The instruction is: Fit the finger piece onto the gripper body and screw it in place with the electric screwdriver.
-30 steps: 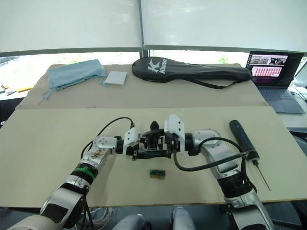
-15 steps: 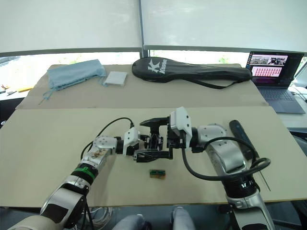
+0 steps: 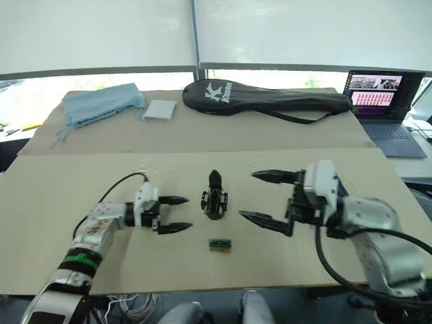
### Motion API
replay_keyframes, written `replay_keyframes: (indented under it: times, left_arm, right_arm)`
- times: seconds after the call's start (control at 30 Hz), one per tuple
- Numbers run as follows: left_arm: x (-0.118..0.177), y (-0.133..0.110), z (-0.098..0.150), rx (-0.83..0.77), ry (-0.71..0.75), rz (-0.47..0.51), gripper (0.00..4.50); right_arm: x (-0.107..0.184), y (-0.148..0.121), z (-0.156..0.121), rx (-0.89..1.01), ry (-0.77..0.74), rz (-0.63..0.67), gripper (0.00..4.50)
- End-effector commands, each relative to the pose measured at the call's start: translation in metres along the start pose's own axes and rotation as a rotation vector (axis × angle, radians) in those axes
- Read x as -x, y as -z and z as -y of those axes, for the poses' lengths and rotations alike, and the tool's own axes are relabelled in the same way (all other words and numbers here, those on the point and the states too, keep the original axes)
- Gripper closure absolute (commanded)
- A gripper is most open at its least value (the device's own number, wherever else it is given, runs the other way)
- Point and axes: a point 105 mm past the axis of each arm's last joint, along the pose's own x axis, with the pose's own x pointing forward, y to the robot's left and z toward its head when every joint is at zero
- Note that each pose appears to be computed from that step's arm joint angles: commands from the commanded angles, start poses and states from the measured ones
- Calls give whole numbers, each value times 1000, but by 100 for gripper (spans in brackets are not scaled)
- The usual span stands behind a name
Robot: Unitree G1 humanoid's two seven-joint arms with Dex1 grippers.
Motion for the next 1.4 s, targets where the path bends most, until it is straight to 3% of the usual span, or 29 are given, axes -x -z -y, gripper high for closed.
replay_keyframes:
  times: [0.03,0.27,0.43,0.63,0.73,0.93,1.07,1.17,1.4]
  left_arm:
    - [21,-42,-3,-64,-32,114,2]
    - [39,-83,4,-80,-34,177,2]
    - [43,-94,10,-74,-16,184,2]
    - [42,-109,5,-72,-19,230,2]
    - [39,-111,5,-74,-18,232,2]
    - [29,-115,2,-88,-12,250,2]
    - [20,-116,2,-108,6,257,2]
    - [12,-115,4,-126,34,241,2]
    - [5,-117,9,-117,90,246,2]
  right_arm:
    - [43,-5,7,44,228,-30,0]
    - [127,19,-15,-17,616,-139,0]
    - [170,24,-32,-46,839,-184,0]
    - [188,29,-46,-83,966,-197,0]
    - [178,31,-46,-139,944,-182,0]
    - [160,18,18,-186,908,-172,0]
    - [156,53,47,-343,821,-497,0]
    - [158,69,69,-364,813,-646,0]
    - [148,96,101,-384,778,-755,0]
